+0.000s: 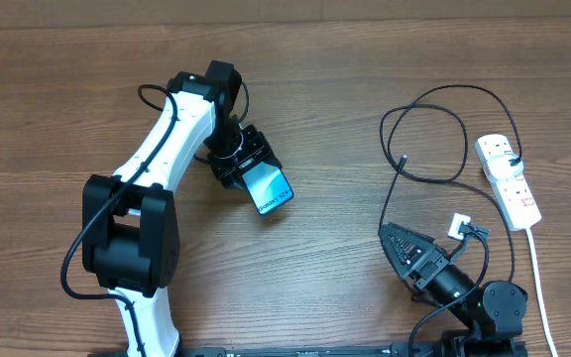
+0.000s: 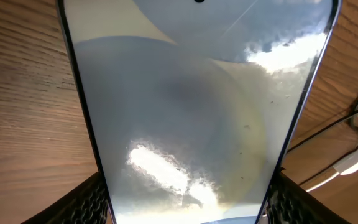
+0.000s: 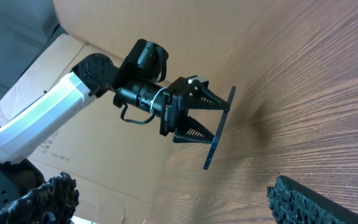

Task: Plug charger to phone and switch on socket
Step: 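Move the right gripper toward the phone held by the left gripper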

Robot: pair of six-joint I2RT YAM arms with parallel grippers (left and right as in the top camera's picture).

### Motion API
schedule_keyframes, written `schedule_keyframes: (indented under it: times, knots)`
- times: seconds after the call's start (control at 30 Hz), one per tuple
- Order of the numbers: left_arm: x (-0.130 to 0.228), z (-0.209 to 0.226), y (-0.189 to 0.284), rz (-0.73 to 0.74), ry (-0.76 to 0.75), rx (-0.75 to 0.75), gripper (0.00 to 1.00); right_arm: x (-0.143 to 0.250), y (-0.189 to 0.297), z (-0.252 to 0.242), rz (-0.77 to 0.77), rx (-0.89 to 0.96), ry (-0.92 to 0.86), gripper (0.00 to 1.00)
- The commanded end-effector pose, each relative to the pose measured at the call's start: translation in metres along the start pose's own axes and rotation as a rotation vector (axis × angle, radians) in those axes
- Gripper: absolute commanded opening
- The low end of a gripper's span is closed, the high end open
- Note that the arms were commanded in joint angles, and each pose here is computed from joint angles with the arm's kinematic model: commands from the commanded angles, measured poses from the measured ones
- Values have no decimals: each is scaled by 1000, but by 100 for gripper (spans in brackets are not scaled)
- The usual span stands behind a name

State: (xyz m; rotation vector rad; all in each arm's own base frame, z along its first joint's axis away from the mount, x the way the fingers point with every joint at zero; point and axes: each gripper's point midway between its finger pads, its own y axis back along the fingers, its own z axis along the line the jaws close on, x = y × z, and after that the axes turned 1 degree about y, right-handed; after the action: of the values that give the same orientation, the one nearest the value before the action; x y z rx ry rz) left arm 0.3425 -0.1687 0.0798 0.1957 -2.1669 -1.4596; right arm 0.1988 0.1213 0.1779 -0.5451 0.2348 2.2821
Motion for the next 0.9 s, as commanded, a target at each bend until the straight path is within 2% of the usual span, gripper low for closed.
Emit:
schedule_keyframes:
  times: [0.0, 0.37, 0.63, 0.87]
  knots:
    - [0, -13, 7, 10, 27, 53, 60, 0, -1, -7, -5, 18, -47, 100]
    - [6, -20, 8, 52, 128, 94, 60, 22, -8, -65, 92, 246, -332, 100]
    - [20, -36, 11, 140, 141, 177, 60, 20, -14, -69, 141, 316, -351, 100]
    - [28, -51, 16, 203, 126, 260, 60, 37, -13, -68, 238, 442, -433, 100]
